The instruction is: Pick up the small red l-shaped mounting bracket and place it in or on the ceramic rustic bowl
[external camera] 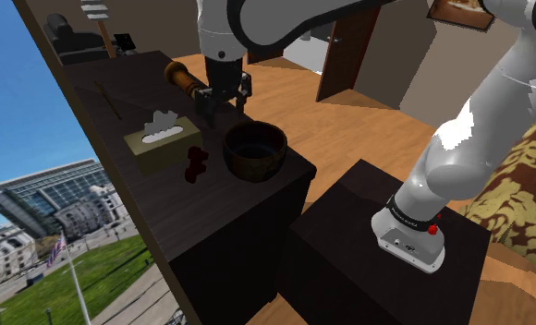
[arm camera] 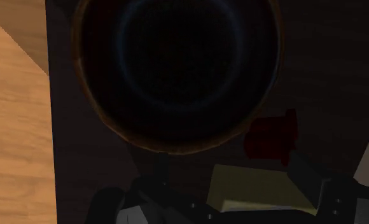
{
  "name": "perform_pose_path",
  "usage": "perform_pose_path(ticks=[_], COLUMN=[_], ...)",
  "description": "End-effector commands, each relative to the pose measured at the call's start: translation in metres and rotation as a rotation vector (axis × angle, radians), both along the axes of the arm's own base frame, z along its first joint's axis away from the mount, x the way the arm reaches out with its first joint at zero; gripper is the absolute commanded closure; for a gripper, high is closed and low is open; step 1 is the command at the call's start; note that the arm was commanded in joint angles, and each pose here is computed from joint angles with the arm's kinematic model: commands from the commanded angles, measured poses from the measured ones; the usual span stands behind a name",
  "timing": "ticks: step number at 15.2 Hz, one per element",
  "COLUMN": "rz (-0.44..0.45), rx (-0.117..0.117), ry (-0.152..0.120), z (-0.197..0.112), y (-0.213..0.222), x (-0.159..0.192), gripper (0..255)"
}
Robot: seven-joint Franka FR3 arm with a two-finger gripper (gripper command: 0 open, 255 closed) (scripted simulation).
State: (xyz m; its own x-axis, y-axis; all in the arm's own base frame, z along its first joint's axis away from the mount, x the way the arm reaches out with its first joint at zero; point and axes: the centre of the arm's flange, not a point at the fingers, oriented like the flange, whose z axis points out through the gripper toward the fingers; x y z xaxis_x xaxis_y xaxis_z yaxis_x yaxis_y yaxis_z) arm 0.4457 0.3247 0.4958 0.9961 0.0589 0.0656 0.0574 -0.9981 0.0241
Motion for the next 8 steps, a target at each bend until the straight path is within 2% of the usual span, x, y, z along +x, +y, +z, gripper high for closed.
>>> perform_pose_path(ticks=[1,8], rz=[0.006,0.031], rx=[0.005,0.019], ry=[0.011,0.047], z=[-0.011,-0.046], y=[0.021,0.101], x=[0.006,0.028], gripper=[0,0])
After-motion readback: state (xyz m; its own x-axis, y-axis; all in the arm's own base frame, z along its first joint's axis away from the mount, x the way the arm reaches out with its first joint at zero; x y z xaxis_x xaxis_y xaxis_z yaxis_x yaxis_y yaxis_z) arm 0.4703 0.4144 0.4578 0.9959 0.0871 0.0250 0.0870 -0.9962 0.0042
